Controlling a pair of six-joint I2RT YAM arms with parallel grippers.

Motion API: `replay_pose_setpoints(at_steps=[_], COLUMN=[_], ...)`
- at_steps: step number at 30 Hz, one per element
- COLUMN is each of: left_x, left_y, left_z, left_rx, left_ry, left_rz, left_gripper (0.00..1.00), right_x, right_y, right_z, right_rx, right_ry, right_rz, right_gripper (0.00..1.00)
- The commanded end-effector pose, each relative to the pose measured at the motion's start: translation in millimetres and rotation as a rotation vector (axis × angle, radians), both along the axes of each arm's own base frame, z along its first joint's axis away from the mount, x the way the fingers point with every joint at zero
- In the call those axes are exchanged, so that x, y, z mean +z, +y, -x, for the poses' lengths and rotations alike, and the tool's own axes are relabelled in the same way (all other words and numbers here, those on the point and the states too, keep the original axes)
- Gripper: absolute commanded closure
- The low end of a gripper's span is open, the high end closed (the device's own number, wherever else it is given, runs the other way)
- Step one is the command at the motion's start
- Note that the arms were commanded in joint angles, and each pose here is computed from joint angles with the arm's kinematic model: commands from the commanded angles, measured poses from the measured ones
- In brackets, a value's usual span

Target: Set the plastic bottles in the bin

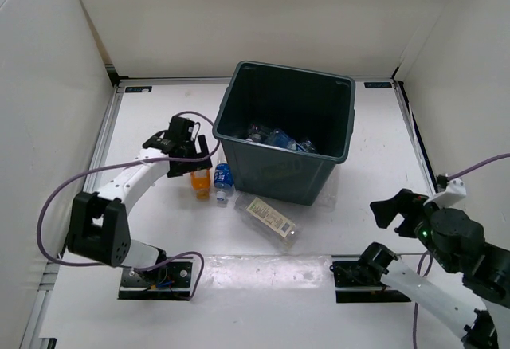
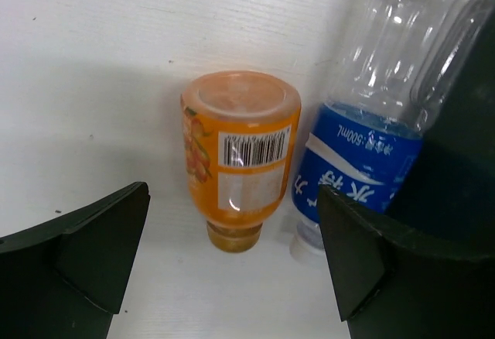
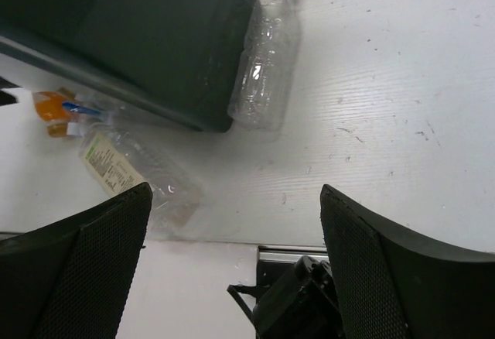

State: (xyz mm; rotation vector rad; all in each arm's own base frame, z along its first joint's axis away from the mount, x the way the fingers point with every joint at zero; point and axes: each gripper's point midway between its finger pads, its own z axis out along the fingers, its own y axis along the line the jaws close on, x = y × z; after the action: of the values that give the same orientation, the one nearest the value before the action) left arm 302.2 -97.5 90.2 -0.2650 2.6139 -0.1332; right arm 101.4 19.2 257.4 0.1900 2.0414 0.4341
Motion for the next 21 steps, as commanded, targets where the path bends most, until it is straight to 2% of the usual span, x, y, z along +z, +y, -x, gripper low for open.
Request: replay_pose_setpoints(at_steps=[1, 4, 5, 6, 8, 9, 13, 15, 18, 19, 21], left_x=[15.5, -0.4, -3.1, -8.0, -17.6, -23.8, -35.5, -42.5, -44.6, -43.6, -36.8], left_y=[-7.2, -6.8, -7.6, -6.0, -5.6, -4.0, -4.3, -2.8, -2.2, 0.0, 3.1], left_z=[-28.0, -35.2, -36.6, -37.9, -38.8, -38.5, -36.6, -30.8, -27.0, -24.1, -23.4], left_rx=[0.015, 0.019, 0.026, 0.032, 0.046, 0.055, 0.070, 0.080, 0.076, 0.079, 0.088], left_ry=[-0.083, -0.038, -0.029, -0.010, 0.017, 0.028, 0.046, 0.066, 0.072, 0.080, 0.065], left_rz=[0.019, -0.002, -0.001, -0.010, -0.013, -0.012, 0.024, 0.035, 0.040, 0.038, 0.043], left_gripper=[0.00, 0.00, 0.00, 0.02, 0.04, 0.09, 0.22, 0.27, 0.39, 0.47, 0.52], right_x=[3.3, -0.2, -3.8, -3.8, -11.5, -11.8, -14.0, -12.8, -7.9, -8.3, -3.1], right_y=[-24.3, -44.5, -49.1, -52.7, -61.4, -64.1, -58.2, -56.9, -49.9, -46.9, -39.9], right_z=[1.9, 1.7, 2.9, 3.8, 0.1, -0.3, -7.5, -6.5, -3.4, -3.7, -2.0], right_rx=[-0.063, -0.094, -0.056, -0.066, -0.008, -0.019, 0.075, 0.057, -0.008, 0.001, -0.039], right_ry=[-0.019, -0.027, -0.025, -0.019, -0.013, 0.002, 0.010, 0.011, 0.016, 0.006, 0.002], right_rz=[-0.067, -0.164, -0.189, -0.272, -0.295, -0.367, -0.363, -0.330, -0.241, -0.172, -0.176], right_gripper=[0.10, 0.10, 0.10, 0.10, 0.10, 0.10, 0.10, 0.10, 0.10, 0.10, 0.10])
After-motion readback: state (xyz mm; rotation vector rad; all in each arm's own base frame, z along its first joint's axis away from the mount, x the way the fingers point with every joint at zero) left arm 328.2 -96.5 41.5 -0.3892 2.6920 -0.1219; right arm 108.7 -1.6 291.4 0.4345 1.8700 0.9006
